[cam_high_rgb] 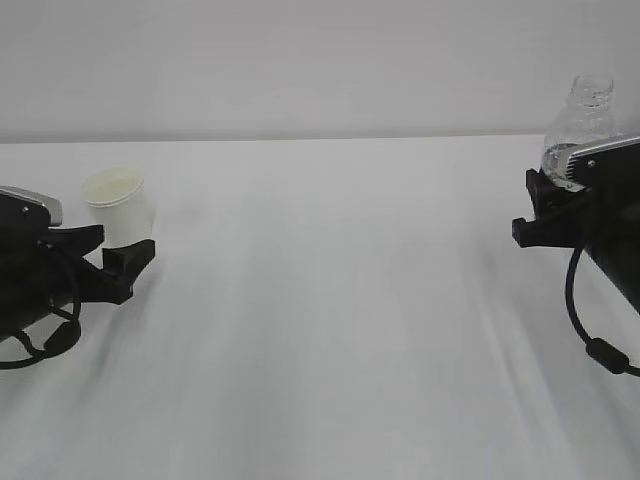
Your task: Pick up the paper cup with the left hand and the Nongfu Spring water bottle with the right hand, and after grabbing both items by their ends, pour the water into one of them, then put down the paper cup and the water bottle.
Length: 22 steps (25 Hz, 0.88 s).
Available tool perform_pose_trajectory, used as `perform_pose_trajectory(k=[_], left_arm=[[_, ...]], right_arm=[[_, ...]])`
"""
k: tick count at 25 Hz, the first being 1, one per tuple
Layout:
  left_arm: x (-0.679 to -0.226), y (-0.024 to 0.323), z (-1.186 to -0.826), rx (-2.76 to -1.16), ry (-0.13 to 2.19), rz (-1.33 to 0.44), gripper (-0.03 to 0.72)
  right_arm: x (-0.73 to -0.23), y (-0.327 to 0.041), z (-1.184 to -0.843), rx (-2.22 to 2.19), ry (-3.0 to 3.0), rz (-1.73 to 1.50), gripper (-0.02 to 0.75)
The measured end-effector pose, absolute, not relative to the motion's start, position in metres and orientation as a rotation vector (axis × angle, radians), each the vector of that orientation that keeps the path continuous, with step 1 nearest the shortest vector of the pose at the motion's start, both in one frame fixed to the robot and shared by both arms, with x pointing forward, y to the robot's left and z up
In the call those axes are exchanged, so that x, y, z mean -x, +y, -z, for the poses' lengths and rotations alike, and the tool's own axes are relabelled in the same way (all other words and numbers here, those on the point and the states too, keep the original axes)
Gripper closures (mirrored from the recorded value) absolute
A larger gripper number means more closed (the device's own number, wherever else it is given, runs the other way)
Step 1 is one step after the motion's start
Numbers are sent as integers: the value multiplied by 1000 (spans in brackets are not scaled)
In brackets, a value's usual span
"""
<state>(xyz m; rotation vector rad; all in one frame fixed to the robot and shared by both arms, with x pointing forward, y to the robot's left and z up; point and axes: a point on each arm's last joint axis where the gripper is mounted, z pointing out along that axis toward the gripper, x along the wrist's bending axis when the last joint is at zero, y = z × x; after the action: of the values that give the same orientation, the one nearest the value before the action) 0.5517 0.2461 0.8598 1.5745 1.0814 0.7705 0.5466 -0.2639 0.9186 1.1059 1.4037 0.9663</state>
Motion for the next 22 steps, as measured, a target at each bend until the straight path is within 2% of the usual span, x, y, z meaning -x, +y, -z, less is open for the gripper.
perform_pose_trajectory(k=[15,22], left_arm=[[-541,204,-861,-1643,932,-667,111],[-545,201,-864,-1634,915,-674,111]], right_arm=[[-545,-266,-910,-1270,1399,-985,274],[-562,-261,-888,-1292,1444,-988,274]])
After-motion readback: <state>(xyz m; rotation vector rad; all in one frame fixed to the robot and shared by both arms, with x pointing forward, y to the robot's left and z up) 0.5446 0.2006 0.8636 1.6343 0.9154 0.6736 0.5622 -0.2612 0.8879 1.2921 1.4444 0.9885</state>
